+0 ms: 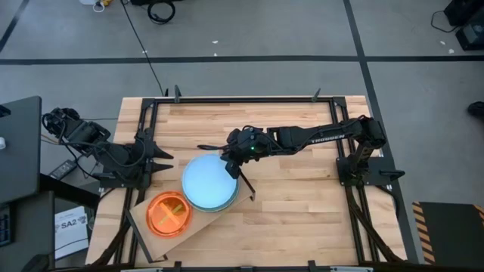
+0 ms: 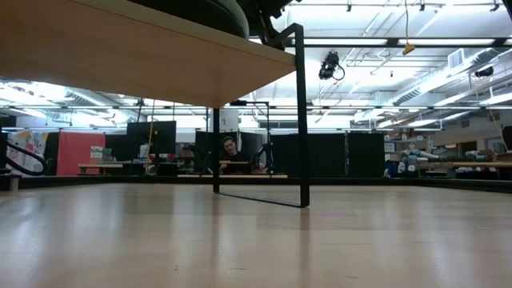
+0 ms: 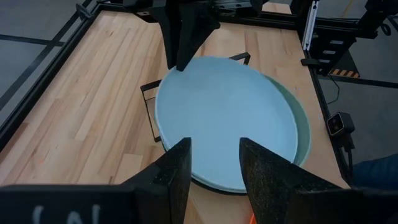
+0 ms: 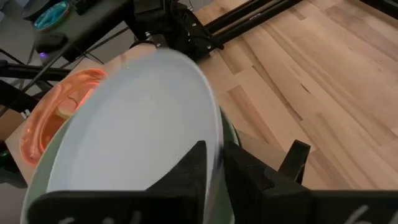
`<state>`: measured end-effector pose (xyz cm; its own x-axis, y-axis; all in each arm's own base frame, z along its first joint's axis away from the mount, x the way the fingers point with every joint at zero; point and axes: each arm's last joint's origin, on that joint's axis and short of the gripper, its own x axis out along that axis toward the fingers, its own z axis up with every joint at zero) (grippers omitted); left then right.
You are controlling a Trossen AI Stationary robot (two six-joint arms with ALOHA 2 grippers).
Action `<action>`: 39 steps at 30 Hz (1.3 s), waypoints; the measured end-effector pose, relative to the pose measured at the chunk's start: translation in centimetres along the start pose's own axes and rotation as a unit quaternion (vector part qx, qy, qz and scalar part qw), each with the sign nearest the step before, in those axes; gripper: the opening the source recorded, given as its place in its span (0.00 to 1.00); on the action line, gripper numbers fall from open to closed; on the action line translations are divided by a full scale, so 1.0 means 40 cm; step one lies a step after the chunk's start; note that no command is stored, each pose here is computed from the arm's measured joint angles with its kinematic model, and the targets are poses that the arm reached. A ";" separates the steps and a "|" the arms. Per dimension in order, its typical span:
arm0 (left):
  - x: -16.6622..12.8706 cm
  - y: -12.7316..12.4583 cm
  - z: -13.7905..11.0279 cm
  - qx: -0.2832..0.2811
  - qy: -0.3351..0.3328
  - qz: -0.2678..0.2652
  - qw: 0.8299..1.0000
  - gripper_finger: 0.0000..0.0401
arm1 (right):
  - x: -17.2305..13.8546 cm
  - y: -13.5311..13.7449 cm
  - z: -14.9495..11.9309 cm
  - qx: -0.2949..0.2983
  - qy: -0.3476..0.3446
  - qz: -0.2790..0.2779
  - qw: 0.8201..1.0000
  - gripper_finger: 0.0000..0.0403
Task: Place and stack plates onto a shelf
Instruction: Stack the gray plate on top of the blue plate on the shelf, then return to Home Position
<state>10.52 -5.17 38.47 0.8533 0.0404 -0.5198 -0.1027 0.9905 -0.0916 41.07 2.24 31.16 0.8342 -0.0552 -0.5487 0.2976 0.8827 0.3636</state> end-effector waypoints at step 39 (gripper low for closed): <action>0.050 -0.037 0.038 0.051 -0.060 0.071 0.994 0.35 | -0.018 0.045 0.081 -0.090 -0.177 0.079 0.977 0.35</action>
<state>13.15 -6.37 38.87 0.8893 0.1898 -0.4160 -0.1787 0.9817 0.0658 42.52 2.34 34.63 0.9809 -0.0416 -0.1899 0.0924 0.9591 0.2675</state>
